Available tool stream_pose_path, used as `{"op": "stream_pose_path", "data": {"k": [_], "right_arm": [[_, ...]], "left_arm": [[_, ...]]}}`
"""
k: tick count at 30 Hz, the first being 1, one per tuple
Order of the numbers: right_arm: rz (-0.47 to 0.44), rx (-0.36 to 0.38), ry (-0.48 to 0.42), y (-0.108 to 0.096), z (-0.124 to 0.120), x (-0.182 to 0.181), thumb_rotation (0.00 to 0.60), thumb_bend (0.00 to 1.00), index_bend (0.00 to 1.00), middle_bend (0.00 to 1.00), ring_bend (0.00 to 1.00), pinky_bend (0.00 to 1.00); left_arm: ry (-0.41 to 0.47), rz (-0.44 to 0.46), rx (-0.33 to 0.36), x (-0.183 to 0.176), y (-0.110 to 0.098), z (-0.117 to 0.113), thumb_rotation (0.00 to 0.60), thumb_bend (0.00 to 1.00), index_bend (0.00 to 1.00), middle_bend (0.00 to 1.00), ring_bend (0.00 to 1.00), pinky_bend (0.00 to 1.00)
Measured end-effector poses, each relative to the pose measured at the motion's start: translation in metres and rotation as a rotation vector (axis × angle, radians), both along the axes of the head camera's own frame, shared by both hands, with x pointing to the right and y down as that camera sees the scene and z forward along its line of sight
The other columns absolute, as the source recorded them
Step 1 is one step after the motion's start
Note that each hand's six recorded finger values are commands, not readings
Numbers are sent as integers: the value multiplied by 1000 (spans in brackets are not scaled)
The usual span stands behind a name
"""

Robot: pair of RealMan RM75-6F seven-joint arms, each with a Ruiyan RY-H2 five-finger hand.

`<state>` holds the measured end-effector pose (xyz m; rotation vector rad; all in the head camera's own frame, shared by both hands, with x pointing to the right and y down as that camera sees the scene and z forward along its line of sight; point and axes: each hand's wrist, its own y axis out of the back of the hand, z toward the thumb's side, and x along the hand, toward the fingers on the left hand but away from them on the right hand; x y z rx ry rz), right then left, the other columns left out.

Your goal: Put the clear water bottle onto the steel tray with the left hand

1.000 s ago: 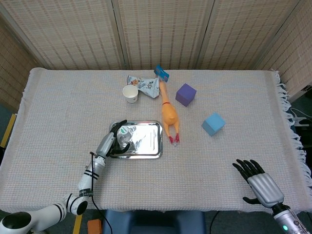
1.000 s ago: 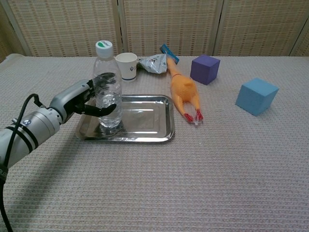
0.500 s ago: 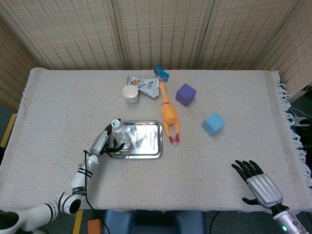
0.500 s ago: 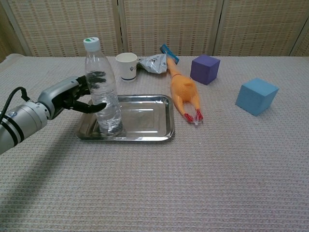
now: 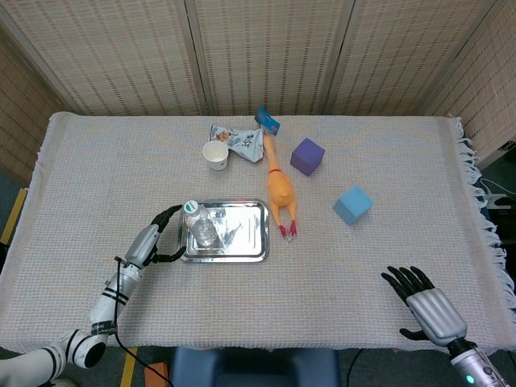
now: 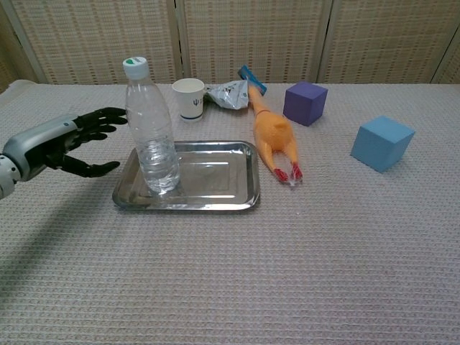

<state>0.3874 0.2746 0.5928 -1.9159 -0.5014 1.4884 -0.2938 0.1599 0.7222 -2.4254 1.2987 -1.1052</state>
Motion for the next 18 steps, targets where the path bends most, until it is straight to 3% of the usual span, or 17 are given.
{"op": "stream_pose_path", "data": {"k": [7,14,18], "right_arm": [[-5,26,-15,3,-8,-2,600,21,0,0,0,0],[45,108,6,0,-23,5,600,20,0,0,0,0],[69,134,7,0,-31,8,600,20,0,0,0,0]], "left_arm": [[-186,48,140,-59,14,-31,600,346,0,0,0,0],[-539,80,335,-142,53,-81,600,347,0,0,0,0],[-560,97,328,-161,69,-102,600,346,0,0,0,0]]}}
